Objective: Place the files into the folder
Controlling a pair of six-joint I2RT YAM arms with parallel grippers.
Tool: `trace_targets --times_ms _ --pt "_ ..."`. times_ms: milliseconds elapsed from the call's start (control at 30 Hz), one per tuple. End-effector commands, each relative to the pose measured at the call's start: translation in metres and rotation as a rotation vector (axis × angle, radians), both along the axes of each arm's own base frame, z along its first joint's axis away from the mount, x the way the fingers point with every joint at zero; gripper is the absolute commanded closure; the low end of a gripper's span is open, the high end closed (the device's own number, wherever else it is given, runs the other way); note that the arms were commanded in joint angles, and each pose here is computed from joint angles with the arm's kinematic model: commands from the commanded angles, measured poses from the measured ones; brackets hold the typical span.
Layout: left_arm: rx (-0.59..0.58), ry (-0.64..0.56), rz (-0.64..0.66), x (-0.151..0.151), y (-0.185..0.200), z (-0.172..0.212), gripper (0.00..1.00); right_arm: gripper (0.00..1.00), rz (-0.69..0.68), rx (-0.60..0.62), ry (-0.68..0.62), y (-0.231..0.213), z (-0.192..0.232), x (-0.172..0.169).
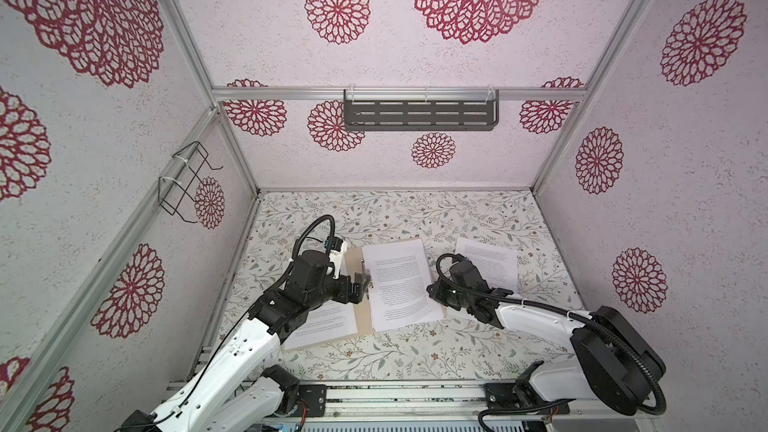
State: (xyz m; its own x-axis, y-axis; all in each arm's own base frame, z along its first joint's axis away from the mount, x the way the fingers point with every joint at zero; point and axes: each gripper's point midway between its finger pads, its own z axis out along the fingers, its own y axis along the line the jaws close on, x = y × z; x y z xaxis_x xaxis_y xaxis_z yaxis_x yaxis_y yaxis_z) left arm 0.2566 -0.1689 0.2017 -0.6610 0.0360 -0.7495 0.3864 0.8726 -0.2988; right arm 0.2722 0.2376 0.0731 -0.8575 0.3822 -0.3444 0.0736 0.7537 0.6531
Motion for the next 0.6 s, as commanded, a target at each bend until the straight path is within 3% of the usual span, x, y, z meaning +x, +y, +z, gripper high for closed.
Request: trace_targets --times_ms 0,300,567 --pt "0.000 0.001 -0.003 0.0012 0.0003 0.0004 0.03 1.00 -0.016 0.021 -0.016 0.0005 0.0057 -0.0004" --pt "-0.003 0.003 -0.007 0.0010 -0.0005 0.0005 0.03 0.94 -0.013 0.022 -0.016 0.0028 0.0051 -0.0013" --pt "-0.004 0.005 -0.007 0.0007 -0.0007 0.0000 0.03 0.73 -0.013 0.005 -0.011 0.0004 0.0041 -0.0030"
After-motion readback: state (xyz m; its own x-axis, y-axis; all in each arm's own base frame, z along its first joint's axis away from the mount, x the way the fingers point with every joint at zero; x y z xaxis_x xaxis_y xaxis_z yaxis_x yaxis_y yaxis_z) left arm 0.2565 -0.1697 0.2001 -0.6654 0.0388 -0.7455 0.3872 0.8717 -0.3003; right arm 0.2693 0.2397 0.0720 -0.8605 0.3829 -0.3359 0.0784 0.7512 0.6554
